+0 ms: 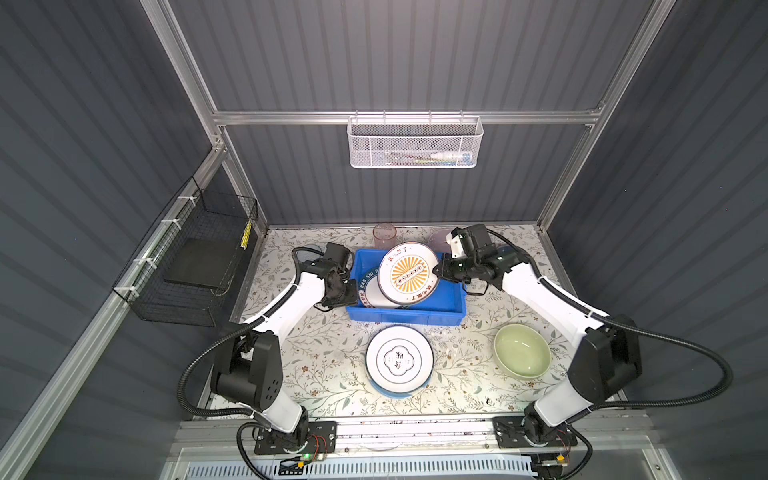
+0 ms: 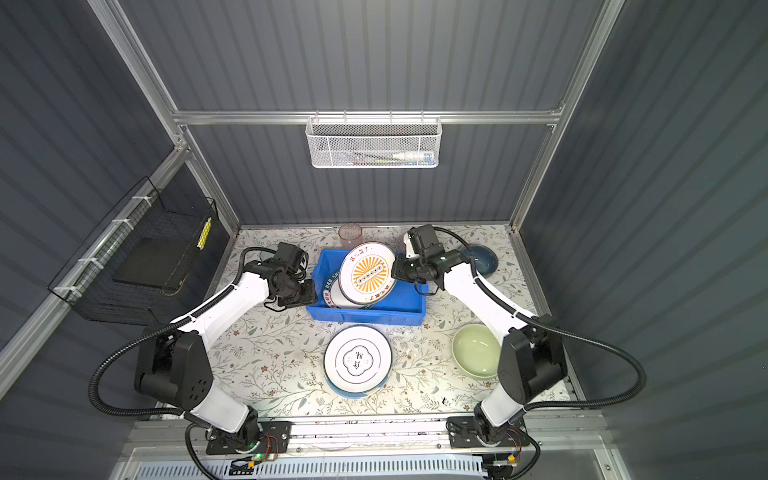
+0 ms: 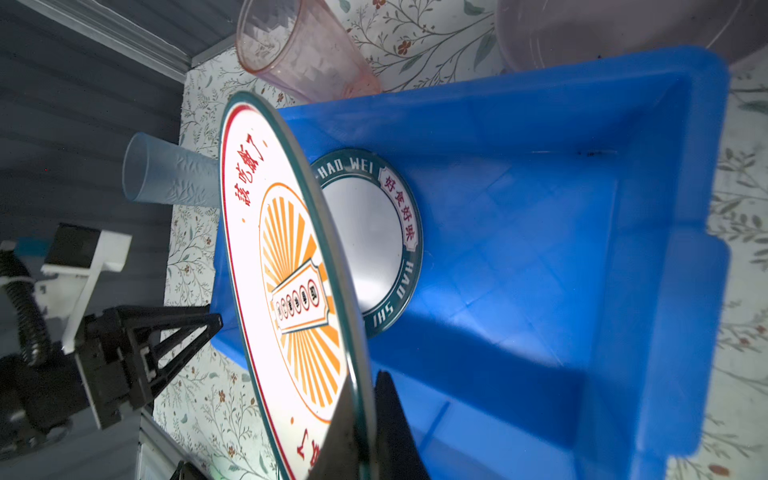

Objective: Place the mixed dishes into the plastic bin
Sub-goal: 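Lift the orange-sunburst plate with both grippers and carry it over the bin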

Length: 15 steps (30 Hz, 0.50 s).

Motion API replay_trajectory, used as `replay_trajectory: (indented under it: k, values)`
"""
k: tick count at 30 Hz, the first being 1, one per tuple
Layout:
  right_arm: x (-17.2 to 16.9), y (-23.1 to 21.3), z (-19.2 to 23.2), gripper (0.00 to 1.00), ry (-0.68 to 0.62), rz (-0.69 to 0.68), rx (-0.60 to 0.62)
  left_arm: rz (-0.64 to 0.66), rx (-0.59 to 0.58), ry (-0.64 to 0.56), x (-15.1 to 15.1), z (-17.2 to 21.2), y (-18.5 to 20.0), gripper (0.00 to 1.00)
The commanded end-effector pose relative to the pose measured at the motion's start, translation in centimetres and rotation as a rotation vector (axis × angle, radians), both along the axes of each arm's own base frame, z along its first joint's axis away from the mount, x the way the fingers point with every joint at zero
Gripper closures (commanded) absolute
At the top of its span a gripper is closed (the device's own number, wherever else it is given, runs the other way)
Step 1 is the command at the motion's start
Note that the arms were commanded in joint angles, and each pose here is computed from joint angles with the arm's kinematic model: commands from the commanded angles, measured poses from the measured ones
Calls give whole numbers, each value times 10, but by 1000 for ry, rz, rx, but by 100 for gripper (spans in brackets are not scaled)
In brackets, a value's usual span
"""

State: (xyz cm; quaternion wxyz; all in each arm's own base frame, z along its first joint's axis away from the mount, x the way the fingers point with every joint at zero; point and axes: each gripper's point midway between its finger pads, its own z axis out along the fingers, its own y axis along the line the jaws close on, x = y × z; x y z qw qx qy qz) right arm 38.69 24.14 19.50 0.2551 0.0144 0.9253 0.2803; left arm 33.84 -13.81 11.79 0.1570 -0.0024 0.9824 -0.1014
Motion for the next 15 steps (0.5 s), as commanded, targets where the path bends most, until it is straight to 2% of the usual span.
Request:
replay_trajectory:
  k: [1, 15]
  values:
    - [18, 18, 11, 100, -41, 32, 58, -13, 0, -40, 12, 10, 0, 55]
    - [36, 50, -44, 100, 47, 22, 99, 19, -7, -1, 14, -7, 1, 61]
